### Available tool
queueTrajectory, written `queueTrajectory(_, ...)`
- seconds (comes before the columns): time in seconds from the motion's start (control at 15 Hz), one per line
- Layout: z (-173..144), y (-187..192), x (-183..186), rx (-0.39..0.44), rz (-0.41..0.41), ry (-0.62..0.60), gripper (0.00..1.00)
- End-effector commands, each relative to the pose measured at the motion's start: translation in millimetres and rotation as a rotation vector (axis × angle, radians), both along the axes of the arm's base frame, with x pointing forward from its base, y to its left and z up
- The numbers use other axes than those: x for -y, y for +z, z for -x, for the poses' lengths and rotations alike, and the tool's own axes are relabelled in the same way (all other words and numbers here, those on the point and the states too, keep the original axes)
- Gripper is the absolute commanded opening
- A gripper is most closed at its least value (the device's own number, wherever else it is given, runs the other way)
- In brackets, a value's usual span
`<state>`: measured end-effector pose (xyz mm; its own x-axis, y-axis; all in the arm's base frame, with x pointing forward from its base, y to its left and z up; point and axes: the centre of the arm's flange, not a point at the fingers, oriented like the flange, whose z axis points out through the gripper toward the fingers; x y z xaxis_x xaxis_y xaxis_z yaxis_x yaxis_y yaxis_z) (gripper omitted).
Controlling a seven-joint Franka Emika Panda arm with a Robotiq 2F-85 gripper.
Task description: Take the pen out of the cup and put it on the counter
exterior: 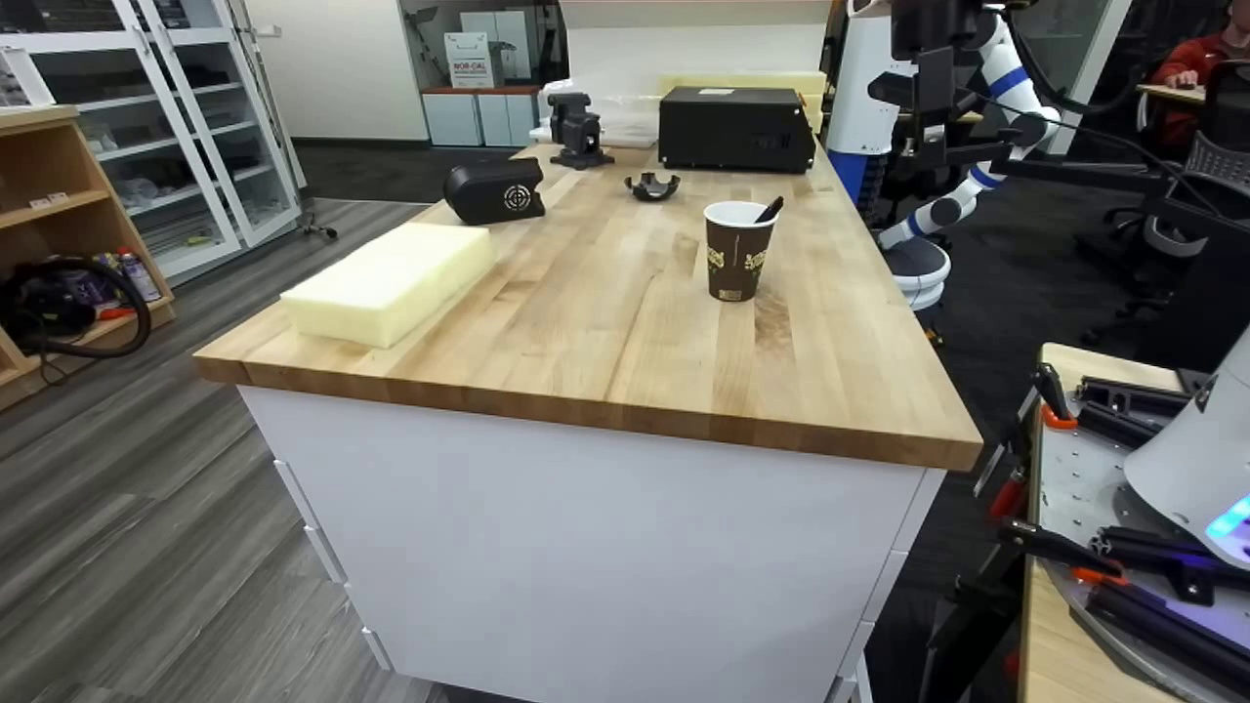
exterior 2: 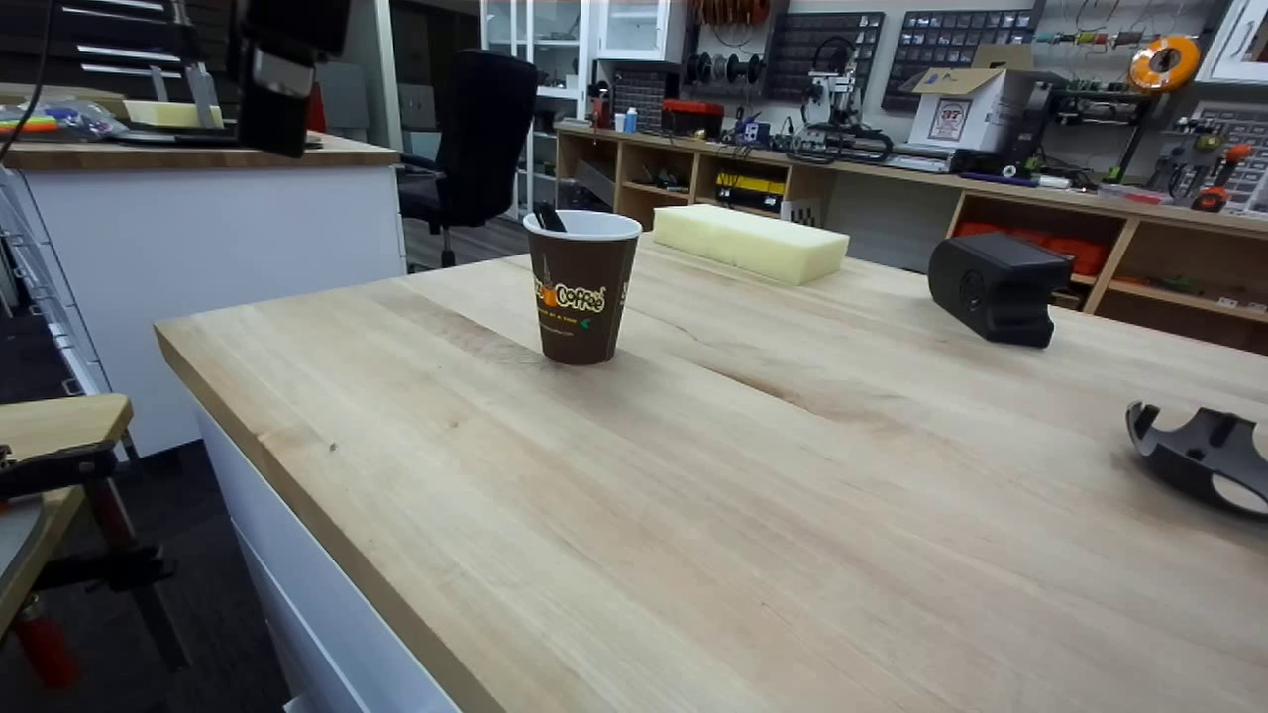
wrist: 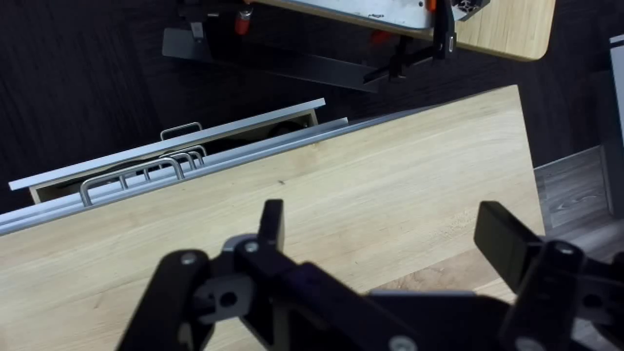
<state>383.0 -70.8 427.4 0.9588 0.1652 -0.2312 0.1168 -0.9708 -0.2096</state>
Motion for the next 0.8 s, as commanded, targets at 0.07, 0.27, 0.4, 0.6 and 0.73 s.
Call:
queueTrajectory(0.07, 0.0, 0.0, 0.0, 0.000, 0.000, 0.000, 1.00)
queueTrajectory(0.27, -7.9, 2.5, 0.4, -0.085, 0.133, -0.059, 1.00)
queueTrajectory(0.4, -22.8, 7.4, -6.6, -0.047, 0.219, -0.020, 1.00)
queueTrajectory(0.6, -61.3, 20.8, -28.5, 0.021, 0.367, 0.098, 1.00)
queueTrajectory(0.73, -79.8, 29.2, -42.0, 0.106, 0.410, 0.185, 1.00)
